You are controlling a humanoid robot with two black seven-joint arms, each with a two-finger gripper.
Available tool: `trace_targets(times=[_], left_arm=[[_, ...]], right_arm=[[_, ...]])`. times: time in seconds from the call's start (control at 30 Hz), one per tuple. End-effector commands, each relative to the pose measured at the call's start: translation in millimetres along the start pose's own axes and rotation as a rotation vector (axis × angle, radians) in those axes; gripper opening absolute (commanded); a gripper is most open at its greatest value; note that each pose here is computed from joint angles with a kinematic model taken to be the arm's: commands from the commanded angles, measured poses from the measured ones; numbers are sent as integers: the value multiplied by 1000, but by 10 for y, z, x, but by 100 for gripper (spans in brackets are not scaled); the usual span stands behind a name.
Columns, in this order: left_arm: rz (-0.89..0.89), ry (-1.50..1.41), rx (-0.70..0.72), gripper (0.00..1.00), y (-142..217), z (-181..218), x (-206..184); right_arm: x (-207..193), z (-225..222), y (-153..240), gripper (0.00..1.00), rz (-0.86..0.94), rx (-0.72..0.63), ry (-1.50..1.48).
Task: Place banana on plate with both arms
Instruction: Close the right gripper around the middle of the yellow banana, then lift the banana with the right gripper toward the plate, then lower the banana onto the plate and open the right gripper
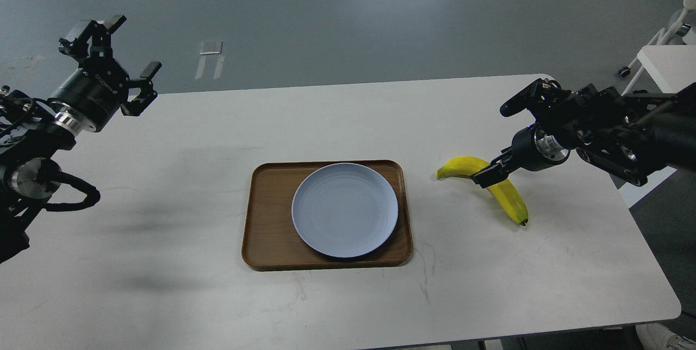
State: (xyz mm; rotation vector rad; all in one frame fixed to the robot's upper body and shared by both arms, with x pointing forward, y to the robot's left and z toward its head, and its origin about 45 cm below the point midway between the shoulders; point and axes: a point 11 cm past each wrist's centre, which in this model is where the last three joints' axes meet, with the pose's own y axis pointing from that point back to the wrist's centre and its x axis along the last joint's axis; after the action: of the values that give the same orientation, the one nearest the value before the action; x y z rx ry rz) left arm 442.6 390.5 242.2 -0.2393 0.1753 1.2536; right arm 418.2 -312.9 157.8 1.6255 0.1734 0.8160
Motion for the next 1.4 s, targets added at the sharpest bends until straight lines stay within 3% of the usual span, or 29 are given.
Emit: trace_targets(times=[0.0,0.07,0.17,0.2,0.27,0.3,0.33,0.4,0.47,0.67,0.8,0.93,1.1,1.37], left_arm=[[1,2,-4,99,-4,8,0],[2,4,-6,99,-5,13,1],[3,5,-9,99,-7,20,2],[2,5,-10,99,-12,26,0],[2,5,-10,99,-12,26,0],[3,5,-9,99,-7,20,2],[2,5,-10,99,-12,26,0],[4,4,-9,99,-4,25,8],[4,4,-9,99,-4,25,8],[4,4,-16,99,-12,50,10],[0,2,-23,99,-40,87,-4],[-1,2,-26,99,-49,100,-9],[7,-8,-30,99,-24,147,40],[9,-10,-33,99,-23,167,49]], right_arm=[[-102,-18,-71,99,-1,8,1],[-140,-18,-87,92,-4,10,-1],[-171,-18,-99,66,-7,11,-4],[-171,-23,-103,51,-9,12,-2],[-171,-23,-103,34,-9,12,-2],[-171,-23,-103,19,-9,12,-2],[-173,-14,-94,11,-9,10,-4],[-171,9,-73,4,-6,6,-6],[-156,19,-54,0,-5,4,-4],[118,143,190,0,62,-27,-4],[723,-73,503,0,170,15,58],[1077,-342,611,0,235,80,57],[1368,-1008,366,0,231,219,73],[1291,-1637,-118,0,136,307,119]])
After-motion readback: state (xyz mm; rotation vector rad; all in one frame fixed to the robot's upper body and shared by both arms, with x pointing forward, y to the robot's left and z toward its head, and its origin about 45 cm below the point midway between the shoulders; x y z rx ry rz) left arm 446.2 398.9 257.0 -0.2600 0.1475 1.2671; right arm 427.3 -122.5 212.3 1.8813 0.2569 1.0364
